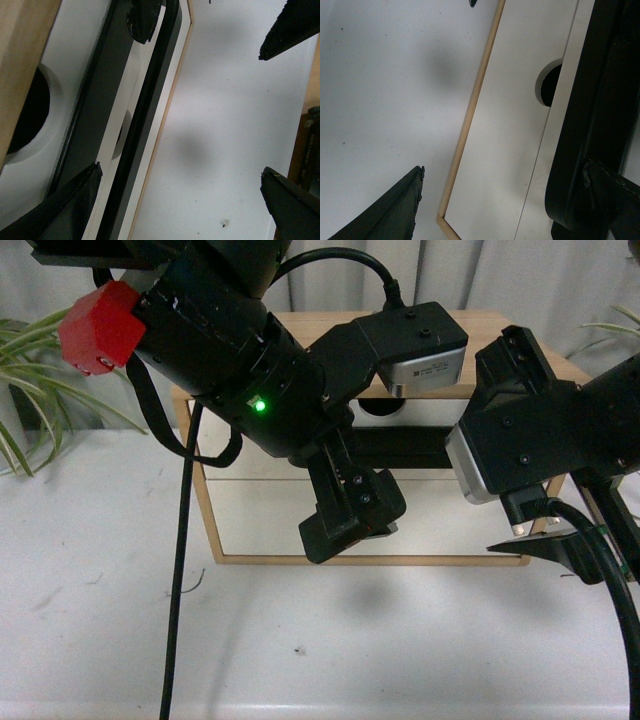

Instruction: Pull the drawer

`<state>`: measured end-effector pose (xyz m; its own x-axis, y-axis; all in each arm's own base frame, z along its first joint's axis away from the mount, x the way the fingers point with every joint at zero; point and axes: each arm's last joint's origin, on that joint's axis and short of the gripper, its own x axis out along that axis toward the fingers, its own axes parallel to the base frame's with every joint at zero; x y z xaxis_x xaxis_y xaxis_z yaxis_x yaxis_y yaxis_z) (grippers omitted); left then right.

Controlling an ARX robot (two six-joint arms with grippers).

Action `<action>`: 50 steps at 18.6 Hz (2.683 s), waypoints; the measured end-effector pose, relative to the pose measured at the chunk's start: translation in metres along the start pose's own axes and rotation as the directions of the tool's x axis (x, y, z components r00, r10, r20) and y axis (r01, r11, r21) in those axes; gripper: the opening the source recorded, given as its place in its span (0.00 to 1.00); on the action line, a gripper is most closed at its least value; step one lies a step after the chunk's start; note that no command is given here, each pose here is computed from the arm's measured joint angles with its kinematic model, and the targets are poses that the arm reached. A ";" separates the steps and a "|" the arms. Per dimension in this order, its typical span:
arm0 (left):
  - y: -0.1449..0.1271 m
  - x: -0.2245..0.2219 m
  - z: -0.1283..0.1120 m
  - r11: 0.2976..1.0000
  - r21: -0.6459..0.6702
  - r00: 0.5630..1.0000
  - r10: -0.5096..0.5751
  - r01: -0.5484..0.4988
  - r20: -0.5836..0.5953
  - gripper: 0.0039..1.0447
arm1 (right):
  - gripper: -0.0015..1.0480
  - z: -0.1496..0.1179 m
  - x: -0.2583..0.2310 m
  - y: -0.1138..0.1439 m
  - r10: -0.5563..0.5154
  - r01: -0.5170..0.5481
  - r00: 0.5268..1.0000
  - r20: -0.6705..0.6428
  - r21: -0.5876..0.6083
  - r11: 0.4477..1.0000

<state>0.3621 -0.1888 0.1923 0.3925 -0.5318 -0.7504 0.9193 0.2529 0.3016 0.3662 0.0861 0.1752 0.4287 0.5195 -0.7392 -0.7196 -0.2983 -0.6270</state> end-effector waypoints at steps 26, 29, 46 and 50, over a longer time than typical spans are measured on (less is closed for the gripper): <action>-0.010 0.023 -0.012 0.998 0.004 0.998 -0.057 0.057 0.015 0.94 | 0.94 -0.002 0.018 0.017 0.044 -0.043 0.999 -0.008 0.055 0.998; -0.020 0.019 -0.014 0.998 0.010 0.998 -0.066 0.066 0.019 0.94 | 0.94 0.005 0.013 0.025 0.044 -0.044 0.999 -0.004 0.060 0.997; -0.083 -0.020 -0.026 0.995 -0.007 0.993 -0.100 0.101 0.055 0.94 | 0.94 0.056 -0.017 0.086 0.047 -0.049 0.999 0.022 0.072 0.996; -0.081 -0.022 -0.023 0.996 -0.038 0.994 -0.081 0.084 0.079 0.94 | 0.94 0.056 -0.016 0.082 -0.017 0.015 0.999 0.041 0.052 0.999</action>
<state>0.2781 -0.1788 0.1706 0.3178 -0.6125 -0.7237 0.9473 0.2376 0.2149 0.2697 0.0980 0.1493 0.4182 0.5569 -0.7177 -0.7406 -0.2484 -0.6243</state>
